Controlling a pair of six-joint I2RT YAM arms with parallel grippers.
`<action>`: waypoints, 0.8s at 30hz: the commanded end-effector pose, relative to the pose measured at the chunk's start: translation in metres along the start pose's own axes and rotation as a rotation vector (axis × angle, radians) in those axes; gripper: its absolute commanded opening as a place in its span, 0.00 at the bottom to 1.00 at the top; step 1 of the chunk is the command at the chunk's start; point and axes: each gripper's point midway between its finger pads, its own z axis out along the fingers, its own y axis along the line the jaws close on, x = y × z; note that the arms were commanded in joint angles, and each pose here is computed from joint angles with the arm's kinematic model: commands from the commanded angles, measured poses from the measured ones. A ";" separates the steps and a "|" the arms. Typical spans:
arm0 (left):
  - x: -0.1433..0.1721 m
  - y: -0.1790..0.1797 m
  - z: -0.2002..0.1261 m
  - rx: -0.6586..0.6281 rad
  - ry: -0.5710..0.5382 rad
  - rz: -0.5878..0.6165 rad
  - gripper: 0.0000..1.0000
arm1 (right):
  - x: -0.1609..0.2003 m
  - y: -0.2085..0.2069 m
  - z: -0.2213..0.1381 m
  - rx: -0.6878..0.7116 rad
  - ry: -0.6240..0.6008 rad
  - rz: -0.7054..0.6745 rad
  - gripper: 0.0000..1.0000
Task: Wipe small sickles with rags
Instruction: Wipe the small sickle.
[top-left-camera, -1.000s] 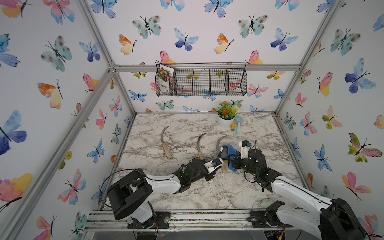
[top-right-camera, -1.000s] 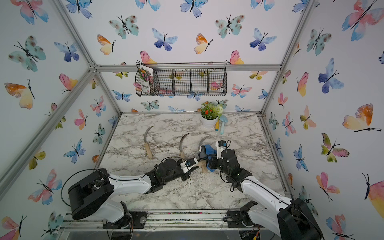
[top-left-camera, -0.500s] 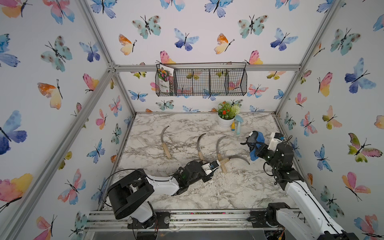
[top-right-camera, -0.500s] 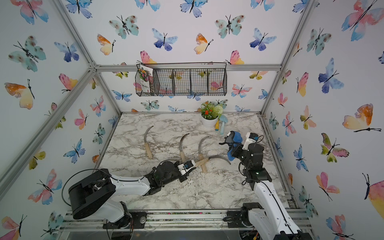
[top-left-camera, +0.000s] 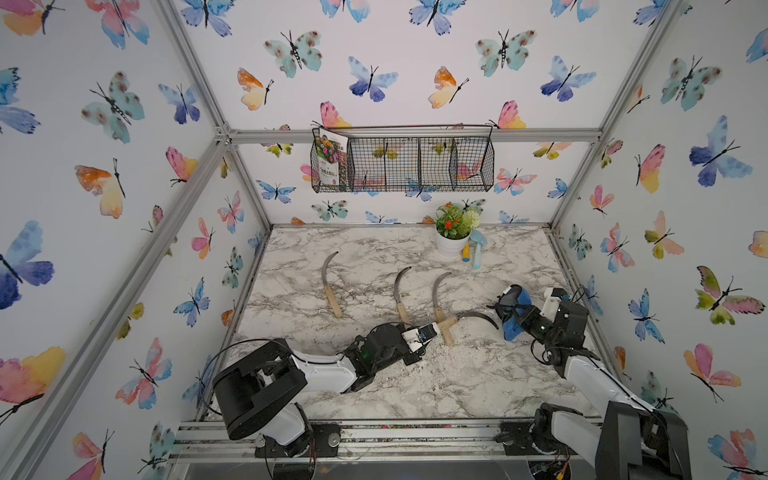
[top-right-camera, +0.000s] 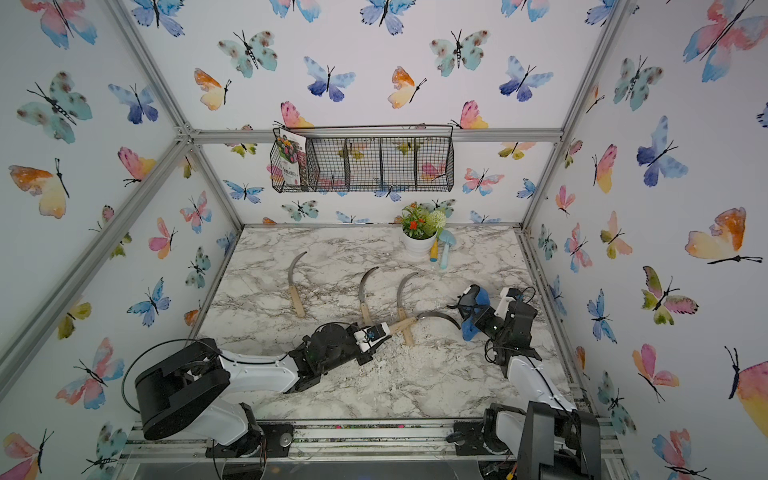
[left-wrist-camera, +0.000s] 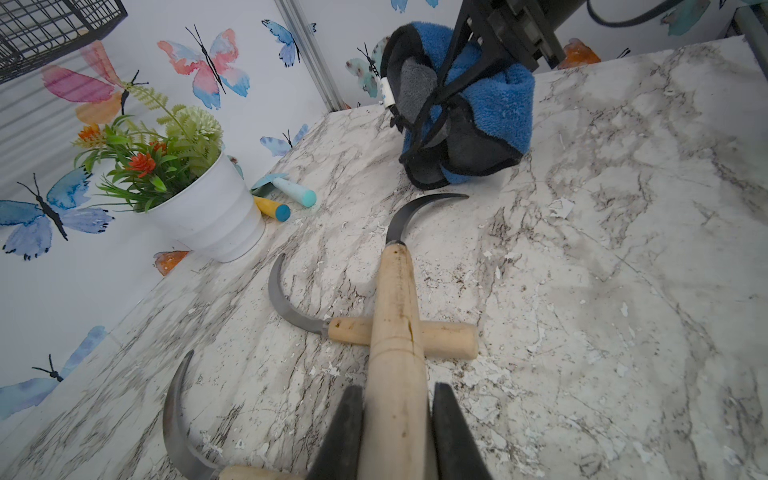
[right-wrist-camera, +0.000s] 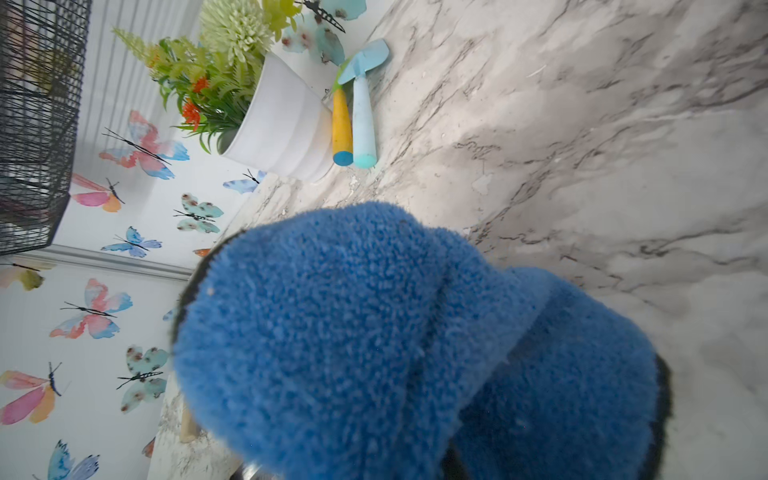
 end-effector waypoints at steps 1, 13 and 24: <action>-0.013 0.001 -0.001 0.005 -0.049 0.014 0.00 | 0.005 0.012 0.002 -0.105 0.003 0.020 0.02; -0.014 -0.002 0.001 0.020 -0.043 0.012 0.00 | 0.028 0.015 0.003 -0.188 0.047 0.063 0.02; -0.017 -0.004 -0.001 0.037 -0.052 0.013 0.00 | 0.038 0.077 0.037 -0.330 0.171 -0.079 0.02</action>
